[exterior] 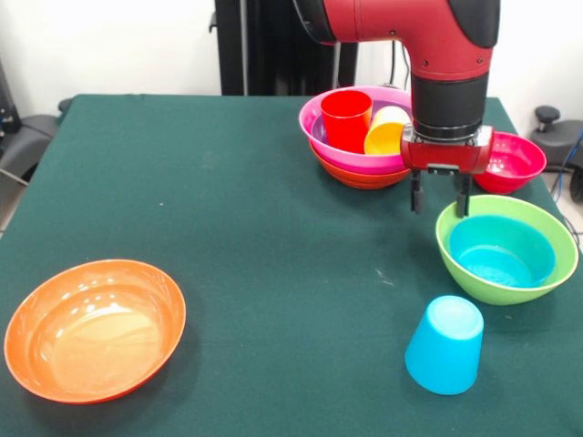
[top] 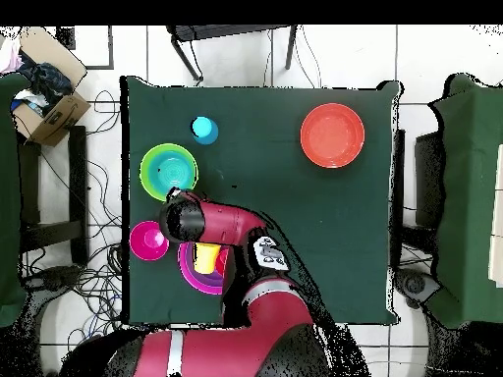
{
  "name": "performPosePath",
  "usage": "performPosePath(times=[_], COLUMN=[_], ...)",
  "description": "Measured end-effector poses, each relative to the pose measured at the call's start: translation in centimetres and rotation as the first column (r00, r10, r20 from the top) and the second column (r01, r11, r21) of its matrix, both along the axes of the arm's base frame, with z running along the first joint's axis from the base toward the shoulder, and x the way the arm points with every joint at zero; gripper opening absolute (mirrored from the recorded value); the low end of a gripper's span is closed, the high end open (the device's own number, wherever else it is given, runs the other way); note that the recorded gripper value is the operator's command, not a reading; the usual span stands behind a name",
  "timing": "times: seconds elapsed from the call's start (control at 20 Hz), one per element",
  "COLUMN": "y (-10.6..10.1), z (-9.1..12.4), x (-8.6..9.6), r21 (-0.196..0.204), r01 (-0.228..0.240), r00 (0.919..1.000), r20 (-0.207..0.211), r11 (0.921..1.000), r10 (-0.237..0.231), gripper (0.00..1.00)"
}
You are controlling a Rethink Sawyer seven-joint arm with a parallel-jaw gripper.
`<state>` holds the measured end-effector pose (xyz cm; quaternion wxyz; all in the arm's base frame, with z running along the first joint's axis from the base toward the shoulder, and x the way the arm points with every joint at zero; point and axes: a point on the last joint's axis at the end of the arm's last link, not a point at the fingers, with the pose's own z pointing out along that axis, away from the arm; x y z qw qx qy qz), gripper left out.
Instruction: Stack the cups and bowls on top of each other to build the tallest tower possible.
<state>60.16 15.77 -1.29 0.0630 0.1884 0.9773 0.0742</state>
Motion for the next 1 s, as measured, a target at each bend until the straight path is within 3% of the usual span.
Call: performPosePath(times=[1.0], y=[0.36], z=[-0.28], x=[0.47], r21=[0.008], r01=[0.025], r00=[0.9993], r20=[0.026], r11=[0.9997], r10=[-0.025], gripper=[1.0])
